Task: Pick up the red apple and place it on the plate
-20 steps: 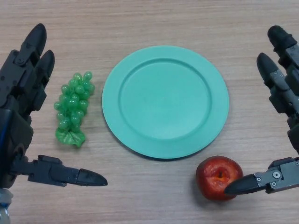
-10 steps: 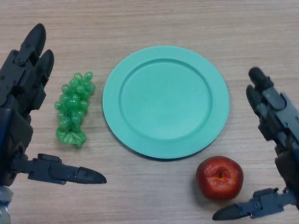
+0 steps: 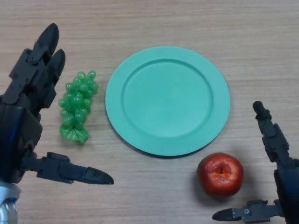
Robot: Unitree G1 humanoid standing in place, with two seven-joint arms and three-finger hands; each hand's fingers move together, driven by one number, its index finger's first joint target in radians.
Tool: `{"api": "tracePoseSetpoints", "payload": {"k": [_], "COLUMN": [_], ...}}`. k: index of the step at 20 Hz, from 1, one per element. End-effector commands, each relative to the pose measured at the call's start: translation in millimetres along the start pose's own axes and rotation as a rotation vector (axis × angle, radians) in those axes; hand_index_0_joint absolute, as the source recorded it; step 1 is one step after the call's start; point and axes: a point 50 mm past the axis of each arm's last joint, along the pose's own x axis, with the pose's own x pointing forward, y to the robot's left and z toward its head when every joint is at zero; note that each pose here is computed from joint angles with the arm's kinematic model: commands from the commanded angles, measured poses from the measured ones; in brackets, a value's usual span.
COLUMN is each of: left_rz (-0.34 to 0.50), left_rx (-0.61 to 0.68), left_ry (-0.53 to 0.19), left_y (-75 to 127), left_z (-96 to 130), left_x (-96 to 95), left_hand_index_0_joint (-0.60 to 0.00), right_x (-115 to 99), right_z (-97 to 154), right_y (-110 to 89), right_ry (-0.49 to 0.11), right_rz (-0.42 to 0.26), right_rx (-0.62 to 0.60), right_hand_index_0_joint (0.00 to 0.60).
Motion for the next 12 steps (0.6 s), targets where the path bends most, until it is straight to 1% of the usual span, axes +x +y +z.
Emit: {"api": "tracePoseSetpoints", "payload": {"k": [1,3,4,5,6,7,8,10,12], "left_rz": [0.013,0.006,0.005,0.004,0.003,0.003,0.012,0.034,0.036], "left_rx": [0.090,0.085,0.084,0.083,0.080,0.074,0.065,0.079,0.086], "left_ry": [-0.202,-0.198,-0.197,-0.197,-0.196,-0.195,-0.196,-0.189,-0.185], "left_y": [5,3,3,3,4,5,8,12,13], "left_z": [31,29,29,29,29,29,28,25,25], "left_x": [-0.3,-0.1,-0.1,-0.1,-0.1,-0.6,-1.8,-2.3,-2.3], "left_hand_index_0_joint": [0.000,0.000,0.000,0.000,0.000,0.000,0.000,0.000,0.000], "right_x": [4,4,4,3,3,2,4,6,7], "right_z": [16,6,5,4,3,2,3,7,12], "right_y": [0.4,6.8,7.2,8.1,9.0,10.1,9.7,8.6,6.1], "right_ry": [-0.144,-0.090,-0.085,-0.073,-0.061,-0.040,-0.017,-0.009,-0.008], "right_rz": [-0.027,-0.002,0.001,0.008,0.018,0.033,0.044,0.048,0.048], "right_rx": [0.029,0.014,0.014,0.017,0.028,0.044,0.051,0.110,0.138], "right_hand_index_0_joint": [0.000,0.000,0.101,0.251,0.351,0.500,0.597,0.600,0.600]}}
